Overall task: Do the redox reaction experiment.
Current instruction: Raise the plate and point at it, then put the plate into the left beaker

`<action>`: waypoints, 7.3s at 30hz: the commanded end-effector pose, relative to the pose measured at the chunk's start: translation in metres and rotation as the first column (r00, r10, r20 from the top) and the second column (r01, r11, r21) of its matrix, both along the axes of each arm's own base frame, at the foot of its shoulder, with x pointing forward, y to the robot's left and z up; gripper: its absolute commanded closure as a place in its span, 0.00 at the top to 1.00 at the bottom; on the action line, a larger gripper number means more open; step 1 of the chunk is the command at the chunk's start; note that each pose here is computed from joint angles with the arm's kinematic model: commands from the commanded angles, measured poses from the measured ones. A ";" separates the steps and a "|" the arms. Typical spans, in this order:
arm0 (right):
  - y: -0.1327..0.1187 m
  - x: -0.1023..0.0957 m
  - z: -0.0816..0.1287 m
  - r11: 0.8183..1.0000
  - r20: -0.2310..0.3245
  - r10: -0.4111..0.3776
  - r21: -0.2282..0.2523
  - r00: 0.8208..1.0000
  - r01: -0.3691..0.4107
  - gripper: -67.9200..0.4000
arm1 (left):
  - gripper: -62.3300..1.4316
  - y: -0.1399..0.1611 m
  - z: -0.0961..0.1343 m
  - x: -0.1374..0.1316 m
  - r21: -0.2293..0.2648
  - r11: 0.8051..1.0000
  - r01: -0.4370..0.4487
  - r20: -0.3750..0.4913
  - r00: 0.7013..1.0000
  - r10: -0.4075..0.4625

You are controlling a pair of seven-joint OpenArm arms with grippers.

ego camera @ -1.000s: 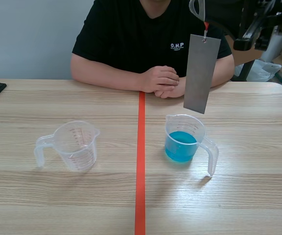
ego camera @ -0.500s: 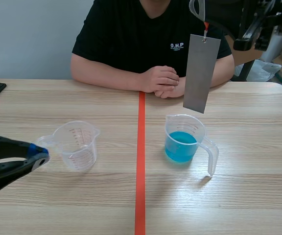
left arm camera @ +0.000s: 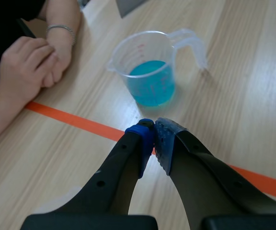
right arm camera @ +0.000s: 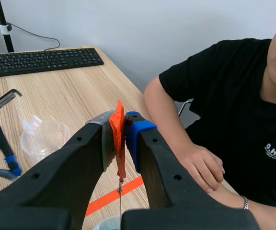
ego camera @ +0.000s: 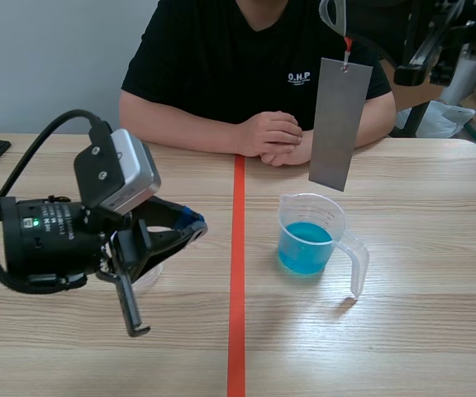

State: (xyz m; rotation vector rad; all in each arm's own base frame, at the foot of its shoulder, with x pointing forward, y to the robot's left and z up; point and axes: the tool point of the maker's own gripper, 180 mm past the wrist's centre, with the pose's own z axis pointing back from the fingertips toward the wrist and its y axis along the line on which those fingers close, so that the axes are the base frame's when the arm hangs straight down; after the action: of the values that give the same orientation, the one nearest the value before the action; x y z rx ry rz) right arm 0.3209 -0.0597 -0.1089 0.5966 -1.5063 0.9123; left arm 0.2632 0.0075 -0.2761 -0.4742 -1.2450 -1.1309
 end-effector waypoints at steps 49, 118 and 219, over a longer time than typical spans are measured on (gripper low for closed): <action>-0.001 -0.001 0.011 1.000 0.030 0.007 -0.002 1.000 -0.007 0.03 | 0.10 -0.093 0.004 0.074 -0.101 0.990 0.098 0.069 0.993 -0.091; -0.001 -0.001 0.011 1.000 0.028 0.006 -0.005 1.000 -0.006 0.03 | 0.10 -0.097 0.000 0.079 -0.098 0.993 0.068 0.077 0.995 -0.061; 0.212 -0.010 0.018 0.928 0.057 0.372 -0.003 0.927 -0.372 0.03 | 0.10 0.234 -0.086 -0.194 0.231 0.454 -0.860 -0.352 0.362 0.863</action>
State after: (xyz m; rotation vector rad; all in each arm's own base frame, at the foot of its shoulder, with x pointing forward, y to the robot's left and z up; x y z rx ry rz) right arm 0.3131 0.1479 -0.1053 0.8682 -1.4344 1.2026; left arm 0.0646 0.2441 -0.3658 0.0276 -0.8391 -0.0724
